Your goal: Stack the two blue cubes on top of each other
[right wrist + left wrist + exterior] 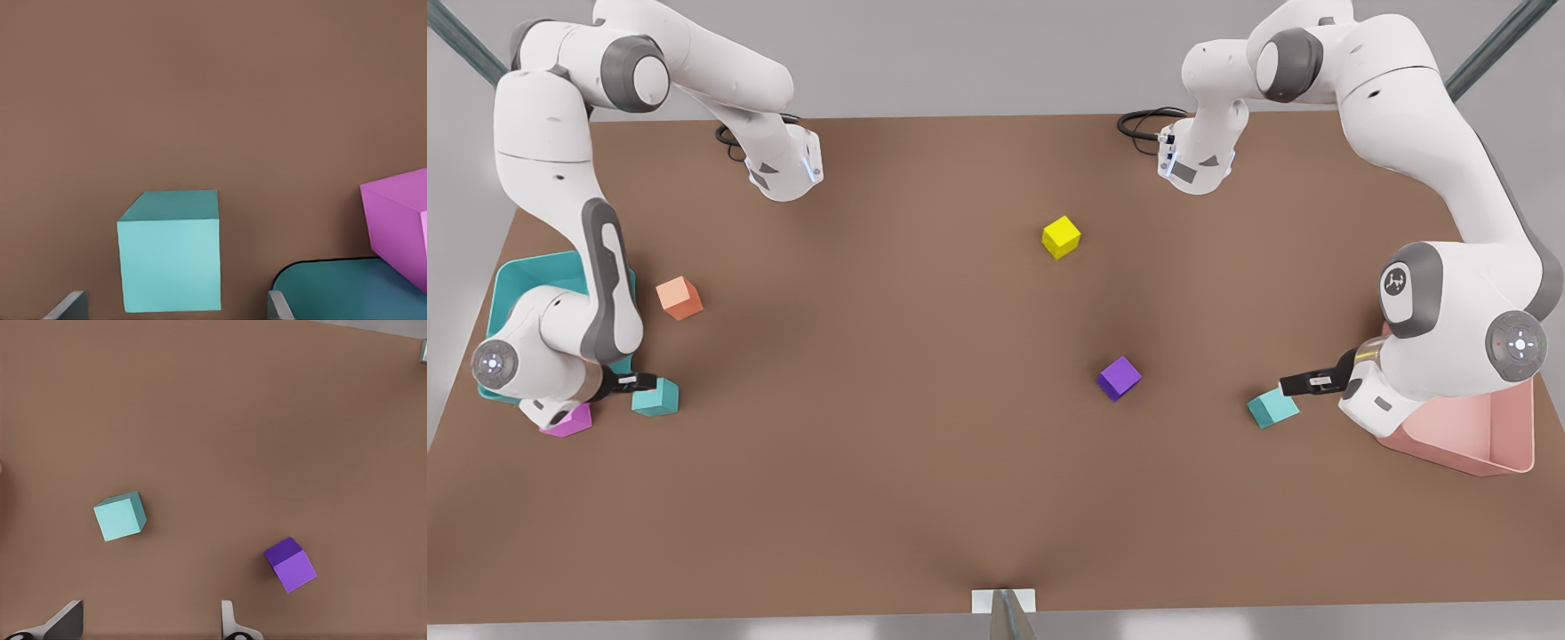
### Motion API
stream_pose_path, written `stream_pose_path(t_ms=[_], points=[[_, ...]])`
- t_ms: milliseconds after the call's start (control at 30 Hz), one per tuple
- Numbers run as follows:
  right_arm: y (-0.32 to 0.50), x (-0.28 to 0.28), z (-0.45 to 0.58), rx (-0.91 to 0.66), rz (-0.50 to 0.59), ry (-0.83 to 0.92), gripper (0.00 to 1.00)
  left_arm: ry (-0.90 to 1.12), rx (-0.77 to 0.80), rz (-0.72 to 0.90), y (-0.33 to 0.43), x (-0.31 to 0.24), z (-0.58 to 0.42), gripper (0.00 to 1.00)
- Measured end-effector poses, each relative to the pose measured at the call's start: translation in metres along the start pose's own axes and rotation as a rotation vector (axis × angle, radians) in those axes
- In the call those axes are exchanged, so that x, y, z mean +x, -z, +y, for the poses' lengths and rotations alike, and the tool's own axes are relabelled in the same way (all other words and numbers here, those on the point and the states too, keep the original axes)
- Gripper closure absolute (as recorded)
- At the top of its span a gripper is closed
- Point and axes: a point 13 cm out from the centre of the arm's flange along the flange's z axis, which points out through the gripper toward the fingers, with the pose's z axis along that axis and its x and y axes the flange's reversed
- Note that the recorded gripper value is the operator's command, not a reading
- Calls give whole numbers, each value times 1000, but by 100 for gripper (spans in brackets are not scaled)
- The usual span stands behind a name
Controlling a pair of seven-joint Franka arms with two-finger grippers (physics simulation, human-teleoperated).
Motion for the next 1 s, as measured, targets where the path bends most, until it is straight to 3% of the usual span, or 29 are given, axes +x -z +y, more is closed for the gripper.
stream_pose_path(t_ms=[1000], points=[[-81,-15,6,10,-58,41,0,2,-1,0,0,0,2,0]])
